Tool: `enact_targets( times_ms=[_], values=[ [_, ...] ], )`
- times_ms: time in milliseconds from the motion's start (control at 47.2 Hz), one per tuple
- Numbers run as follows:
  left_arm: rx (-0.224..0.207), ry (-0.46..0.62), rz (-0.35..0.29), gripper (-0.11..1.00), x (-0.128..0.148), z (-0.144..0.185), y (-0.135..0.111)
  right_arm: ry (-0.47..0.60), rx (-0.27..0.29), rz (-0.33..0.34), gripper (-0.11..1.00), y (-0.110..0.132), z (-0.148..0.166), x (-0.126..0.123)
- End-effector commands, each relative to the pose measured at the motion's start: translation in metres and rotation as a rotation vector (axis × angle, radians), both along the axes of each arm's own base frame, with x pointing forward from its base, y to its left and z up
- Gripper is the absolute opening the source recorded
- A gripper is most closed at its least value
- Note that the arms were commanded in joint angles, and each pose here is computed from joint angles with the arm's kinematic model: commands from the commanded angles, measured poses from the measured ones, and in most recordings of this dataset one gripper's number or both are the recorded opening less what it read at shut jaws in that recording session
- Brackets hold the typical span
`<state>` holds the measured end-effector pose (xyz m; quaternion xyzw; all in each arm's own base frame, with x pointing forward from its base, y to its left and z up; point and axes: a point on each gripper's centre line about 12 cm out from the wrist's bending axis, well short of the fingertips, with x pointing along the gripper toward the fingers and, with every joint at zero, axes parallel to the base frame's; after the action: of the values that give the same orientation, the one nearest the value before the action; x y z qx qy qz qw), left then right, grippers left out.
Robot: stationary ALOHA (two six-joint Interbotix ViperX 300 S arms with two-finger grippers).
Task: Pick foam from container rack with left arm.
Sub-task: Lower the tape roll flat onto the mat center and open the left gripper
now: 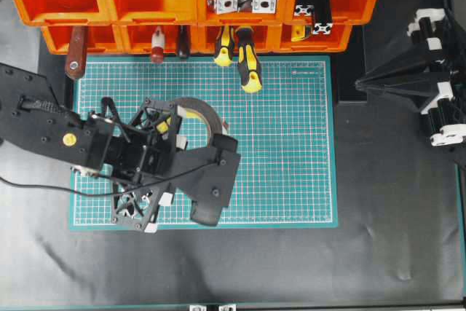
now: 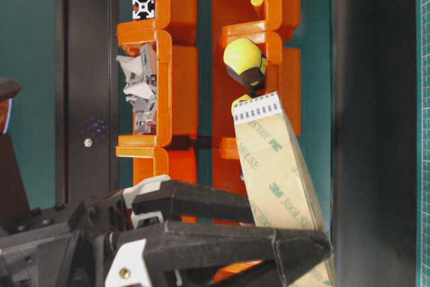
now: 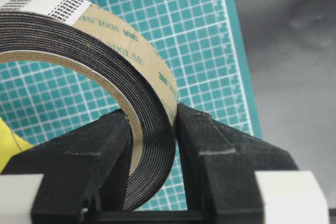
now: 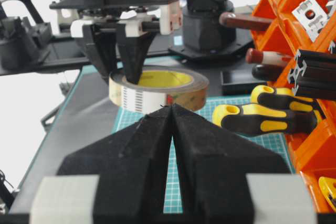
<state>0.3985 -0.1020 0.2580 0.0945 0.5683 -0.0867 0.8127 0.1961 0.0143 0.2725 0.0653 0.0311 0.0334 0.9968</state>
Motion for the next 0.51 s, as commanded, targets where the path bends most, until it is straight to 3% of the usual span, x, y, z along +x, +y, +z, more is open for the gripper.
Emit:
enact_targets(
  times_ms=[0, 169, 381, 487],
  values=[
    [-0.004, -0.034, 0.004, 0.26, -0.001, 0.013, 0.003, -0.023, 0.005, 0.001, -0.01, 0.000, 0.006, 0.002],
    [0.001, -0.018, 0.016, 0.27, -0.002, 0.007, 0.009, -0.023, 0.003, 0.001, -0.01, 0.000, 0.006, 0.002],
    [0.009, 0.026, 0.043, 0.83, -0.012, -0.006, 0.020, -0.022, 0.017, 0.000, -0.01, 0.000, 0.006, 0.002],
    [0.009, 0.030, 0.051, 0.91, -0.019, -0.007, 0.023, -0.022, 0.022, 0.000, -0.01, 0.000, 0.006, 0.002]
  ],
)
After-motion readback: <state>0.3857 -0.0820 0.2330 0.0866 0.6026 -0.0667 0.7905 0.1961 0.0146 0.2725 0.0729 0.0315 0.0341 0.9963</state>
